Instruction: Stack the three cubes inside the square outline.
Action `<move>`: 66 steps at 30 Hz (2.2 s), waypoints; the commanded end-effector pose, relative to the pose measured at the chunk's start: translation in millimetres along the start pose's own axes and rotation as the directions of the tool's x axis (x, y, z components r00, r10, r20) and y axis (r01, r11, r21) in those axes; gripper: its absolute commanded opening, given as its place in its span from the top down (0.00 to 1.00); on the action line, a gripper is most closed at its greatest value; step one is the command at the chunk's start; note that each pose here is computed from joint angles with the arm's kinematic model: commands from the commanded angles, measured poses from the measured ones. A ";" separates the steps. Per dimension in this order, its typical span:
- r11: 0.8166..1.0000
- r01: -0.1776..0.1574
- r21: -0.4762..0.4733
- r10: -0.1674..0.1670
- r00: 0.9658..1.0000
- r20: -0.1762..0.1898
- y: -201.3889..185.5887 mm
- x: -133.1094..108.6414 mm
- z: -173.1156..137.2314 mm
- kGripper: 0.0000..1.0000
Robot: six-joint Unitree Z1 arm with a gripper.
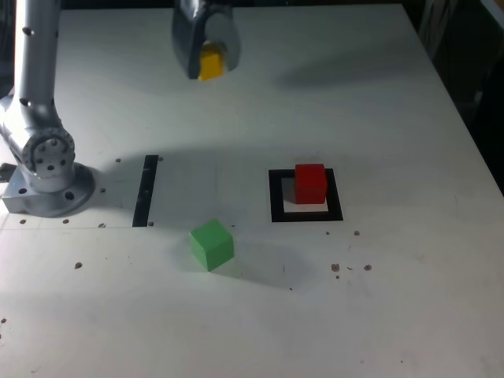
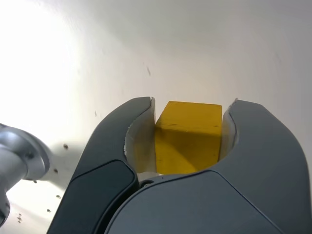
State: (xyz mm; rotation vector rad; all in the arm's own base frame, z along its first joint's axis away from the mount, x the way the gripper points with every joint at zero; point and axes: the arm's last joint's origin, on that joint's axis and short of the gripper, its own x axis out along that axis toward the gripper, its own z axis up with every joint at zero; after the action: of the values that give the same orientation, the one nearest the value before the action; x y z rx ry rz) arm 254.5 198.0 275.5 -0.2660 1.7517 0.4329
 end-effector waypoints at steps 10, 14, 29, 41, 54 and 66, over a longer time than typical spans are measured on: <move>0.934 -0.098 0.344 0.058 0.991 0.124 -193.1 -66.0 -18.5 0.67; 0.922 -0.089 0.378 0.044 0.991 0.124 -235.4 -62.4 -25.8 0.67; 0.888 -0.122 0.443 0.054 0.985 0.164 -328.0 -65.6 -39.7 0.67; 0.900 -0.129 0.417 0.088 0.989 0.116 -310.9 -42.0 -21.5 0.67; 0.892 -0.112 0.437 0.077 0.992 0.096 -291.2 -27.9 -4.3 0.67; 0.891 -0.105 0.441 0.075 0.994 0.085 -289.6 -20.6 1.9 0.65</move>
State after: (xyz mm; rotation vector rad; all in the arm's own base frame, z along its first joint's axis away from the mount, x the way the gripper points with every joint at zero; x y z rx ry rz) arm 377.3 -65.8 256.5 0.1598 1.7402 0.0926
